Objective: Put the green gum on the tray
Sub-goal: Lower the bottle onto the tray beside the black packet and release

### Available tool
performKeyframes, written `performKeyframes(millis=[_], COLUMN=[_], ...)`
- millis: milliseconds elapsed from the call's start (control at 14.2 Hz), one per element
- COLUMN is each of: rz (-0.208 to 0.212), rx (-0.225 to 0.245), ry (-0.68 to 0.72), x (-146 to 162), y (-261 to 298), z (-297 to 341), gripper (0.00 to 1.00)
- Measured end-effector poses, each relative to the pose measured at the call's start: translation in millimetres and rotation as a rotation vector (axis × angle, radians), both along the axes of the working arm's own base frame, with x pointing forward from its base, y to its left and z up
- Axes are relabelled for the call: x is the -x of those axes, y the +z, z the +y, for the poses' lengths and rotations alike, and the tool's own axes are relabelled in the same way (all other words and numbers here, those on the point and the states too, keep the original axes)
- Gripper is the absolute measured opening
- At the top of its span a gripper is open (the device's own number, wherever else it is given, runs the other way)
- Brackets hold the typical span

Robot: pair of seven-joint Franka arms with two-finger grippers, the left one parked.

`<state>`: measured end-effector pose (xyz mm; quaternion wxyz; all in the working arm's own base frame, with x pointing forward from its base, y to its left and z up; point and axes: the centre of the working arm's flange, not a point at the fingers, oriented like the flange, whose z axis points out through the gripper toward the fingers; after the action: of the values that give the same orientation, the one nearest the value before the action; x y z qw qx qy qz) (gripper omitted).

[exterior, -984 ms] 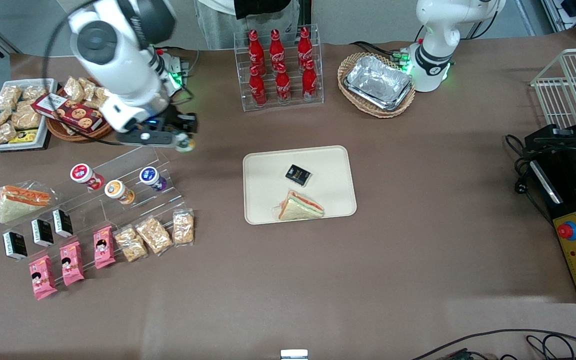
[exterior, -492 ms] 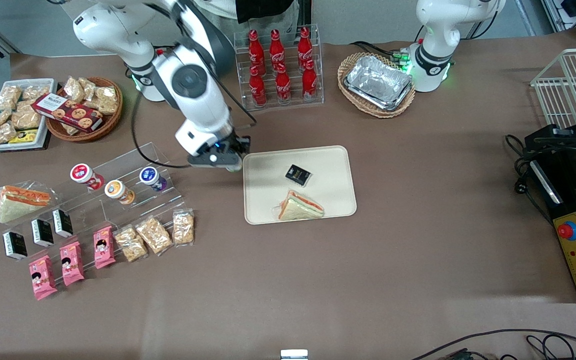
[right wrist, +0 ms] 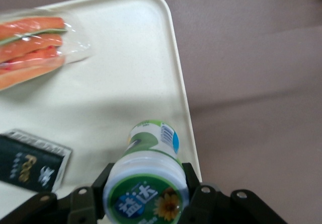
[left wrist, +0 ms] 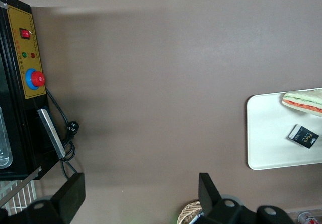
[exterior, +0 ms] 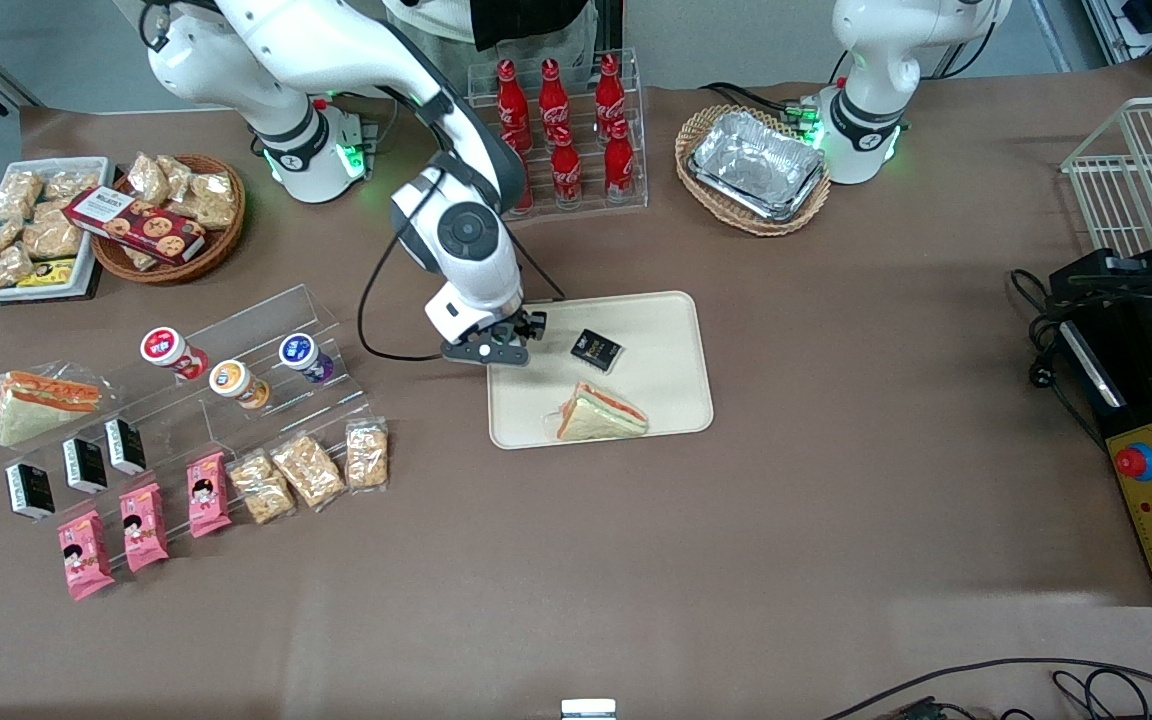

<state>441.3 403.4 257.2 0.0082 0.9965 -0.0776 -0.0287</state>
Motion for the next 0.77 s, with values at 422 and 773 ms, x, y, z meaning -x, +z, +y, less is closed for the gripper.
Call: performKeyframes(millis=[422, 773], rz=[0.02, 0.063], rx=[-0.011, -0.054], ry=[-0.039, -0.101], x=[1.9, 8.9], y=[-28.0, -29.5], z=[-0.5, 5.1], gripper=[0.58, 0.58])
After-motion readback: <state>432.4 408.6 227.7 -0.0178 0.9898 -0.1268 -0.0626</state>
